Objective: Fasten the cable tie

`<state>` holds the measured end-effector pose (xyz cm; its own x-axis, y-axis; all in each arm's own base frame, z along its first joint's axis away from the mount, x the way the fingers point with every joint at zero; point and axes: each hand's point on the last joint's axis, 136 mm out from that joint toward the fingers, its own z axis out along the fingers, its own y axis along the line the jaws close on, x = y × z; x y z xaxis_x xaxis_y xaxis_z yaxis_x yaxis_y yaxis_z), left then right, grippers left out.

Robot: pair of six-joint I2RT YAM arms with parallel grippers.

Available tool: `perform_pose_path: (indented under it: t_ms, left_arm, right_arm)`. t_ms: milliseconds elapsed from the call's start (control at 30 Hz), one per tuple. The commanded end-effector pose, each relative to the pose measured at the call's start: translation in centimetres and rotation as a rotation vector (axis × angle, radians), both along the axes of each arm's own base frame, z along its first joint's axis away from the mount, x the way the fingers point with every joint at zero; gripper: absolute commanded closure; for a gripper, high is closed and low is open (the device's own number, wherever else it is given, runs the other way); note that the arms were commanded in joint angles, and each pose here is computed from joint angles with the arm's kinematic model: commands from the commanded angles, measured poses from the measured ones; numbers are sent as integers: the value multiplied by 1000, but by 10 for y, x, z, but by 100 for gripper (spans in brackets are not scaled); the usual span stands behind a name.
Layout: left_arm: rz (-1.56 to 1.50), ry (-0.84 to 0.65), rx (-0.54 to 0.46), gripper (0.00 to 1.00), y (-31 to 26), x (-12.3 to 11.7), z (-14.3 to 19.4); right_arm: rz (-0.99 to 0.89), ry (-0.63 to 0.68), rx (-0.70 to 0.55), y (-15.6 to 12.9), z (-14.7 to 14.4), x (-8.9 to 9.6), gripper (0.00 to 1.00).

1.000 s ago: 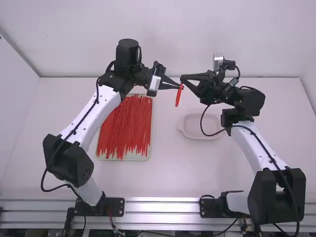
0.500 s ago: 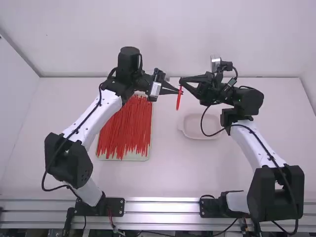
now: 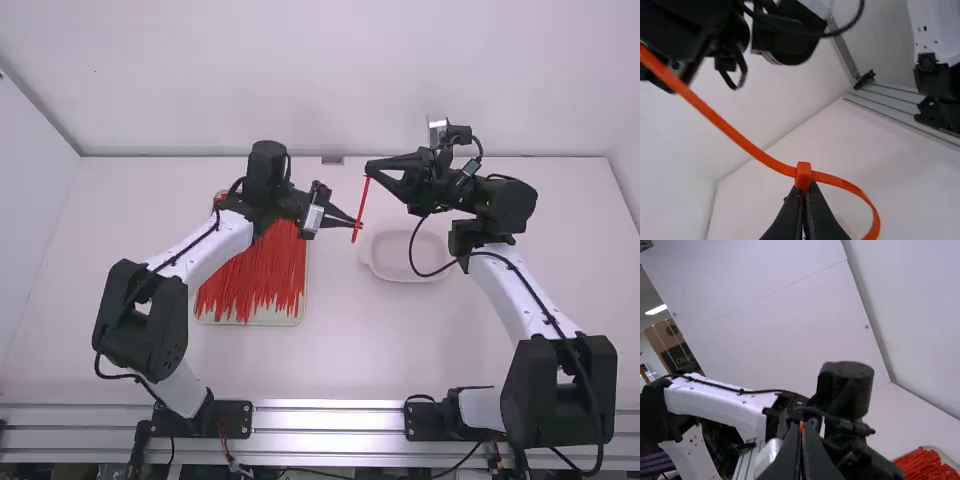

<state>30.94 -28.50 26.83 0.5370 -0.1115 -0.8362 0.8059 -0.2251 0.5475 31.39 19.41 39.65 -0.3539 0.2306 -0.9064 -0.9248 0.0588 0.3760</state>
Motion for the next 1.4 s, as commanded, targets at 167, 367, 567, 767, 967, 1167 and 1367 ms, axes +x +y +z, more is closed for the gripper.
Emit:
perform_pose_path:
  t_ms: [167, 367, 567, 767, 967, 1167, 1367]
  left_arm:
    - [18, 139, 49, 98, 5, -16, -52]
    - [14, 164, 56, 98, 7, -24, -66]
    - [8, 184, 55, 98, 7, -24, -63]
    - [8, 232, 57, 98, 1, -21, -50]
    - [18, 271, 49, 98, 2, -16, -35]
    - [20, 259, 26, 98, 1, -15, -17]
    - [59, 240, -13, 98, 1, -9, 1]
  right_arm:
    - [-79, -58, 73, -8, 29, 6, 100]
    - [-70, -69, 73, -6, 32, 4, 100]
    - [-58, -72, 56, -6, 29, 2, 100]
    - [-69, -103, 30, -12, 26, 3, 69]
    - [-100, -65, -33, -37, 11, 14, 35]
    - [-63, 3, -116, -51, -13, 14, 1]
    - [-38, 37, -153, -60, -33, 10, 2]
